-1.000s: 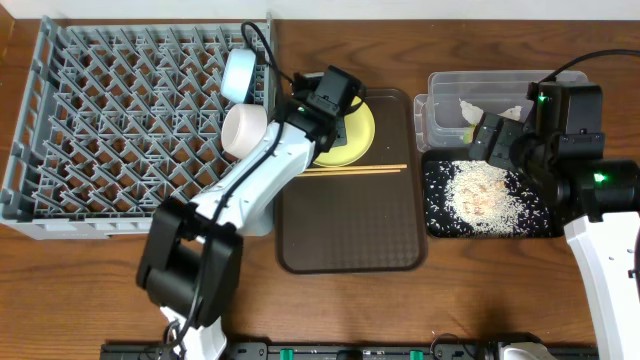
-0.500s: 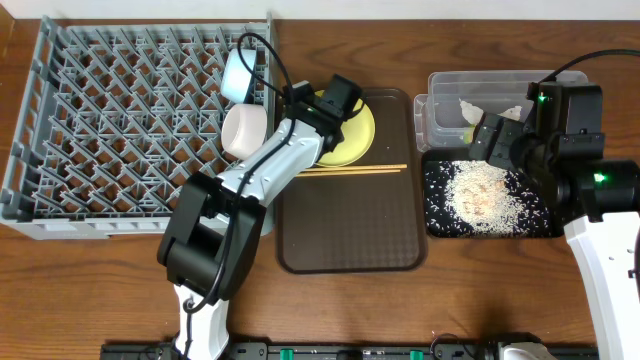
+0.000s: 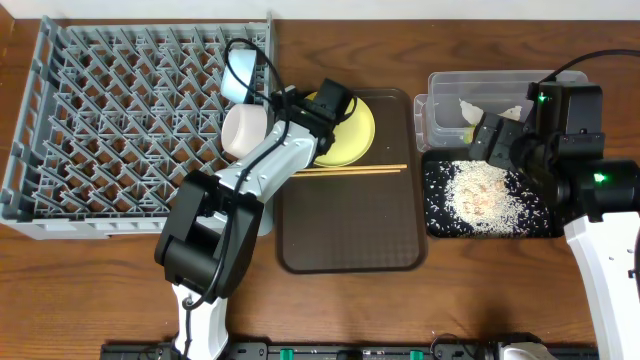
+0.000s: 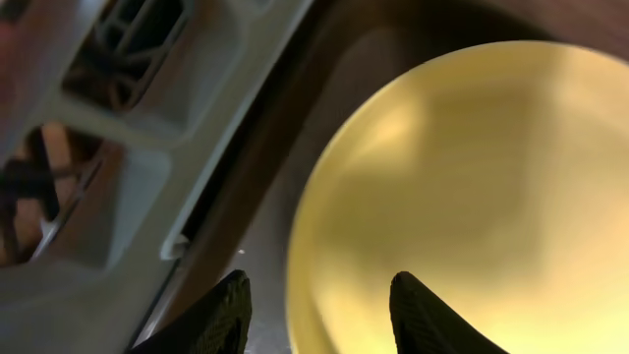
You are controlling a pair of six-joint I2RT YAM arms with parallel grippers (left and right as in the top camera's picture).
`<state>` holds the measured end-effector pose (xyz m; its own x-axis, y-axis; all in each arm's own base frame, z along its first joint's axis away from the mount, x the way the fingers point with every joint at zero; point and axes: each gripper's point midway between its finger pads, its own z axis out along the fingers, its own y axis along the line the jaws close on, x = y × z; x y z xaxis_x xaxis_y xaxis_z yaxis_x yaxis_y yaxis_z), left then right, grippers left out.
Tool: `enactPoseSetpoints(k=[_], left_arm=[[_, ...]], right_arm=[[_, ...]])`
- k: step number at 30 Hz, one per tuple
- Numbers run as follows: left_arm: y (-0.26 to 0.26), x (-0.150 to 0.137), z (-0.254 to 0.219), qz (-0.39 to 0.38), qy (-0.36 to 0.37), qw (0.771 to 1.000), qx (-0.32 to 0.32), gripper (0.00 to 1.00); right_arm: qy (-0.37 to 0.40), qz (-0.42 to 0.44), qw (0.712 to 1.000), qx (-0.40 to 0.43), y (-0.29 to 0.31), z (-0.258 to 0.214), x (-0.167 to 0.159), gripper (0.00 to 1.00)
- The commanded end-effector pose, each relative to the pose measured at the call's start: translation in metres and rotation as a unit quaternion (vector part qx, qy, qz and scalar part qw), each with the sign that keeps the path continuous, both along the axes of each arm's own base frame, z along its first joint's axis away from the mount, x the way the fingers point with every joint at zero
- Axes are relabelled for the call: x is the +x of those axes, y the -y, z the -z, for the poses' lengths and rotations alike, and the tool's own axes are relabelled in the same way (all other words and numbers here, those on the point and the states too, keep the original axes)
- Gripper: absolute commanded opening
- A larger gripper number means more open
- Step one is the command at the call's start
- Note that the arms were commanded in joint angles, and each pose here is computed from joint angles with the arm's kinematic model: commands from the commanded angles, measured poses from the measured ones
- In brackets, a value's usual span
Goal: Sort waste into correct bins and load items into the dishwasher
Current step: 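Grasp the yellow plate edge with the left gripper, then lift yellow plate with left gripper toward the dish rack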
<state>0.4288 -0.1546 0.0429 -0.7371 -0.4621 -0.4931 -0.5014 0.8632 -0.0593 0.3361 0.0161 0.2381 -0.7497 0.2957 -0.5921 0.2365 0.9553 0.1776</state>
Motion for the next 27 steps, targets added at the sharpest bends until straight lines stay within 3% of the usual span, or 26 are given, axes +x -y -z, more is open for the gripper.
enactPoseSetpoints(k=[1,11,19,22,24,27], left_arm=[[-0.01,-0.002,0.006,-0.035,0.005,0.999,0.002,0.47],[0.009,-0.006,0.034,-0.02,-0.029,0.998,-0.044,0.46],[0.014,-0.013,0.049,-0.03,-0.05,0.996,-0.062,0.37],[0.015,-0.014,0.049,-0.03,-0.053,0.996,-0.064,0.24],[0.015,-0.014,0.049,-0.029,-0.053,0.996,-0.064,0.11],[0.015,-0.013,0.049,-0.029,-0.053,0.996,-0.065,0.08]], right_arm=[[0.001,0.012,1.0,-0.001,0.005,-0.001,0.001,0.99],[0.001,0.012,1.0,-0.001,0.005,-0.001,0.001,0.99],[0.001,0.012,1.0,-0.001,0.005,-0.001,0.001,0.99],[0.001,0.012,1.0,-0.001,0.005,-0.001,0.001,0.99],[0.001,0.012,1.0,-0.001,0.005,-0.001,0.001,0.99],[0.001,0.012,1.0,-0.001,0.005,-0.001,0.001,0.99]])
